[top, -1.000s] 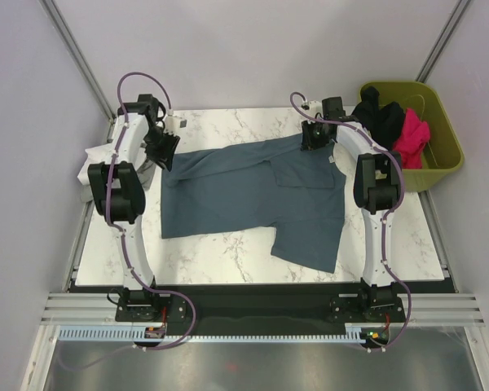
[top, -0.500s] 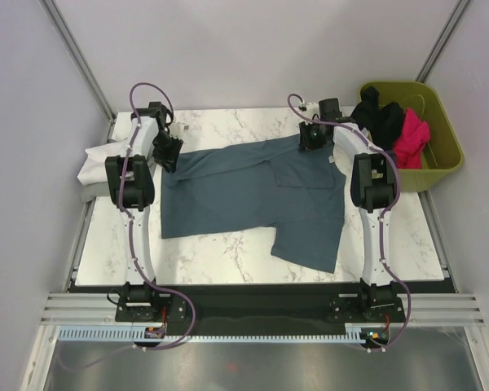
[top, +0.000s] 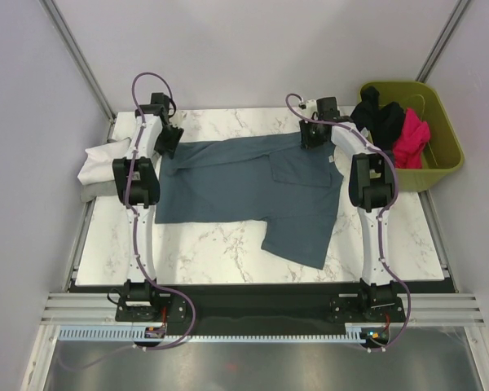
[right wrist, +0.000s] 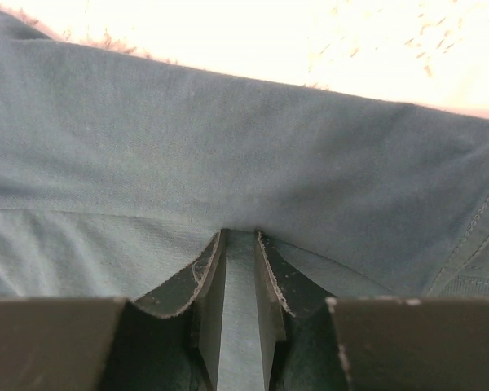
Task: Fold and stack the t-shirts
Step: Fold the tshirt
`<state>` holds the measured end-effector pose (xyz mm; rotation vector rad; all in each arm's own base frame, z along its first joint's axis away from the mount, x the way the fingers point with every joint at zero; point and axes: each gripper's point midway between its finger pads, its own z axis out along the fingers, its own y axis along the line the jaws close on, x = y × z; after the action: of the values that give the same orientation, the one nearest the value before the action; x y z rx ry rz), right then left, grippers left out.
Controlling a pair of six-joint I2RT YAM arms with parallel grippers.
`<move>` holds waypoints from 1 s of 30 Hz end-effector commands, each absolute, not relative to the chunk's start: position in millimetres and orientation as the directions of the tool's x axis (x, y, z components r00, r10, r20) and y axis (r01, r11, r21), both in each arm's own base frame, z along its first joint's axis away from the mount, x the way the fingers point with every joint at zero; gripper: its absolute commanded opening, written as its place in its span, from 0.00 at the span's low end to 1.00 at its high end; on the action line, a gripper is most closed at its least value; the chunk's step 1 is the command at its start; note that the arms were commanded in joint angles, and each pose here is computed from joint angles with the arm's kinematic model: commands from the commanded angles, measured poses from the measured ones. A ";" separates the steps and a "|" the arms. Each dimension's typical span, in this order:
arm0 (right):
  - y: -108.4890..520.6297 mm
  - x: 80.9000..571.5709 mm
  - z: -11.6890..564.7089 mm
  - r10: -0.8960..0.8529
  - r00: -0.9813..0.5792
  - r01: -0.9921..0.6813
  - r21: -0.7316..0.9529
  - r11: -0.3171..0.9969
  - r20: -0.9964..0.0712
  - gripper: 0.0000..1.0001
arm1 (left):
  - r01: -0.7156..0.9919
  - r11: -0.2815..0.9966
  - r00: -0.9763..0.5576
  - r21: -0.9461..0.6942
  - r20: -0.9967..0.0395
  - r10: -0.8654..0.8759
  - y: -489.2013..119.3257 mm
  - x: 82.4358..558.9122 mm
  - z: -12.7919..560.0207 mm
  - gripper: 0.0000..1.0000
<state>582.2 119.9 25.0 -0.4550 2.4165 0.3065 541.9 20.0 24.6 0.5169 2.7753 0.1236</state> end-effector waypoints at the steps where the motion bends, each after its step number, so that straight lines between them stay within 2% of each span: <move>1: 102.1 590.4 5.0 -0.262 -0.742 -0.354 0.029 0.935 -0.617 0.29 | 0.332 0.905 -0.842 0.265 -0.349 0.411 22.7 578.6 10.6 0.55; 7: 97.6 612.5 9.1 -0.276 -0.707 -0.342 -0.027 0.939 -0.651 0.29 | 0.293 0.891 -0.785 0.348 -0.445 0.432 21.8 614.9 16.9 0.67; 11: 103.5 620.6 10.4 -0.282 -0.686 -0.358 -0.027 0.933 -0.670 0.31 | 0.256 0.888 -0.753 0.382 -0.497 0.431 17.8 632.1 25.7 0.66; 14: 104.7 624.9 22.9 -0.280 -0.669 -0.359 -0.030 0.933 -0.689 0.31 | 0.128 0.921 -0.725 0.369 -0.599 0.341 17.1 642.0 74.4 0.64; 15: 104.7 625.5 32.9 -0.280 -0.658 -0.359 -0.035 0.933 -0.700 0.31 | 0.102 0.927 -0.697 0.361 -0.639 0.326 15.3 641.1 106.8 0.63; 17: 106.4 625.1 43.7 -0.273 -0.647 -0.362 -0.029 0.932 -0.711 0.31 | 0.083 0.941 -0.702 0.328 -0.651 0.289 9.4 629.7 123.3 0.63; 21: 108.8 621.7 39.1 -0.266 -0.658 -0.365 -0.010 0.931 -0.705 0.31 | 0.110 0.976 -0.749 0.189 -0.629 0.206 -12.3 592.3 137.4 0.63; 25: 113.6 620.7 42.9 -0.254 -0.656 -0.372 0.012 0.928 -0.711 0.31 | 0.151 0.988 -0.828 0.043 -0.540 0.150 -29.4 545.8 123.7 0.63; 27: 115.5 620.2 45.3 -0.246 -0.656 -0.373 0.023 0.928 -0.714 0.31 | 0.173 0.981 -0.862 -0.090 -0.495 0.107 -44.9 527.6 115.3 0.60; 30: 116.9 618.4 46.0 -0.237 -0.661 -0.371 0.035 0.928 -0.712 0.31 | 0.168 0.966 -0.897 -0.194 -0.436 0.069 -50.2 511.2 101.6 0.57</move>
<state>619.8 111.9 27.1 -0.4421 2.3404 0.1972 538.7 -30.2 107.7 0.2579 2.5962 -0.0476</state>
